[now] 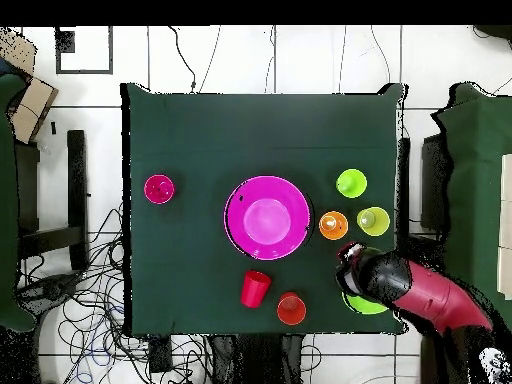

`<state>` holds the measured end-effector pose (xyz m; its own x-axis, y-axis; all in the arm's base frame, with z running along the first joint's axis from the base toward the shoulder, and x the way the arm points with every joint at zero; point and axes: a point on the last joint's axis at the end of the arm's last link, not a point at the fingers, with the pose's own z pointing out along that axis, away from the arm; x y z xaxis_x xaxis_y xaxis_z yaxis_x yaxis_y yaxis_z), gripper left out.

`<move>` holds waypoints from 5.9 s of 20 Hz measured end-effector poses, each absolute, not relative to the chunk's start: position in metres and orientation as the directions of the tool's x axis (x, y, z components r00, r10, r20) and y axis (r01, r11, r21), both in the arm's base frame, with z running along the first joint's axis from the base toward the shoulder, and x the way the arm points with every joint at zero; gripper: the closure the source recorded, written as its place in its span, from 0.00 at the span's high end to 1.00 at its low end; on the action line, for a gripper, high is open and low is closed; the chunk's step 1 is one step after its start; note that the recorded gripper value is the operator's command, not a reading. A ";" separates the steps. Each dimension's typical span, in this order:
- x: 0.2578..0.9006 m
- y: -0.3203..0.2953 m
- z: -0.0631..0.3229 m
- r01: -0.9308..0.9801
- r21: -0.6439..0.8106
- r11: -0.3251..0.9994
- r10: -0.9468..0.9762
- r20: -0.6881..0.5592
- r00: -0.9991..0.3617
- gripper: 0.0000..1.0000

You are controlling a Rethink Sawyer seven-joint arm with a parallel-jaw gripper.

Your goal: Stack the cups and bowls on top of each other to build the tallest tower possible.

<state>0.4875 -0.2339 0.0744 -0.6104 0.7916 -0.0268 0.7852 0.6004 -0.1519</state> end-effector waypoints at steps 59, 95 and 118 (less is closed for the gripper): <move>0.628 -0.178 0.139 0.783 -0.127 0.609 0.773 -0.122 -0.622 0.00; 0.634 -0.137 0.109 0.798 -0.188 0.573 0.796 -0.105 -0.597 0.00; 0.638 -0.146 0.135 0.814 -0.234 0.533 0.827 -0.060 -0.559 0.00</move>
